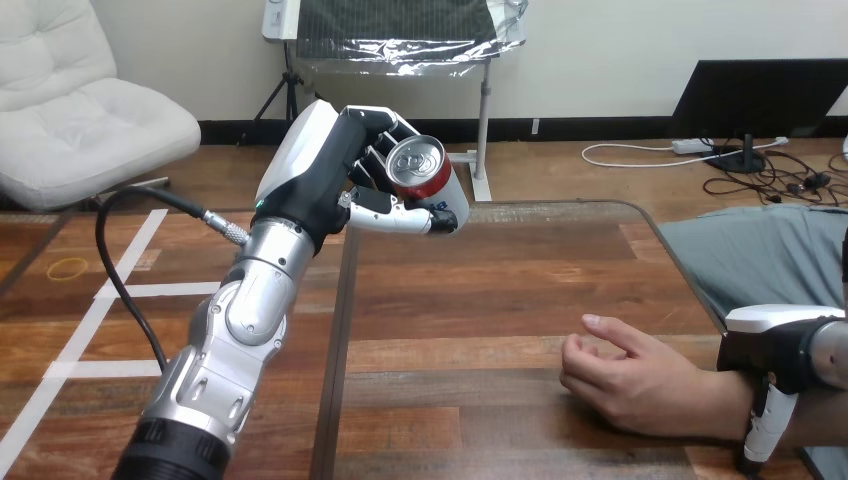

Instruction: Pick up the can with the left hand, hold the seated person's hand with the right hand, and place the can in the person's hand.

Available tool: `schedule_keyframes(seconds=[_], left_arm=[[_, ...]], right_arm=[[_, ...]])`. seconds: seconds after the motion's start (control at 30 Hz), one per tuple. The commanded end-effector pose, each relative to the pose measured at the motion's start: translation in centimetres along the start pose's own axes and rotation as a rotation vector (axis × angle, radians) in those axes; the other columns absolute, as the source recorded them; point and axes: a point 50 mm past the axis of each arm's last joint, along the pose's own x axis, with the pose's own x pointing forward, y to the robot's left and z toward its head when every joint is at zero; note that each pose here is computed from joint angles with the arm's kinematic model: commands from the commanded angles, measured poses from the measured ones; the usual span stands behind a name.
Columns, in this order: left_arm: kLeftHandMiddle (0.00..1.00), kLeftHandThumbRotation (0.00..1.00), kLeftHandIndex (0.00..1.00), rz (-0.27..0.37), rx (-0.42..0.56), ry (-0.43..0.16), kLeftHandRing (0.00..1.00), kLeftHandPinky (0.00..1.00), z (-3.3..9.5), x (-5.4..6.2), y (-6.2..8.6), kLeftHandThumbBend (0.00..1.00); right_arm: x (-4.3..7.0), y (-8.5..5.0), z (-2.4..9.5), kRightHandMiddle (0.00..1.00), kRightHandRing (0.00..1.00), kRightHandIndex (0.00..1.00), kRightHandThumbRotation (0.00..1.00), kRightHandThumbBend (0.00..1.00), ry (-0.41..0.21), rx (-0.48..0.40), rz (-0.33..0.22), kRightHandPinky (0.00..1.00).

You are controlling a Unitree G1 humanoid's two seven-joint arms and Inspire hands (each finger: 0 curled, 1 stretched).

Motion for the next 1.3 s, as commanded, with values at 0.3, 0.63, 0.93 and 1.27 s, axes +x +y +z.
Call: schedule_keyframes(seconds=[0.3, 0.63, 0.93, 1.27], left_arm=[[0.46, 0.00, 0.49, 0.065, 0.017, -0.093, 0.39, 0.33, 2.1, 1.0, 2.0, 0.64], [0.46, 0.00, 0.49, 0.062, 0.012, -0.097, 0.39, 0.34, 2.1, 1.0, 1.9, 0.63], [0.45, 0.00, 0.49, 0.053, 0.007, -0.098, 0.39, 0.33, 2.2, 1.2, 1.6, 0.64], [0.45, 0.00, 0.49, 0.041, -0.002, -0.093, 0.38, 0.33, 2.5, 1.5, 1.2, 0.65]], right_arm=[[-0.5, 0.0, 0.3, 0.44, 0.31, 0.46, 0.00, 0.67, 0.001, -0.016, -0.016, 0.20], [-1.1, -0.6, -0.1, 0.48, 0.37, 0.44, 0.00, 0.65, -0.008, 0.014, -0.076, 0.24], [-1.7, -1.5, -0.6, 0.45, 0.32, 0.43, 0.00, 0.66, -0.010, 0.048, -0.145, 0.19], [-2.3, -2.6, -1.3, 0.49, 0.37, 0.43, 0.00, 0.69, -0.028, 0.085, -0.228, 0.24]])
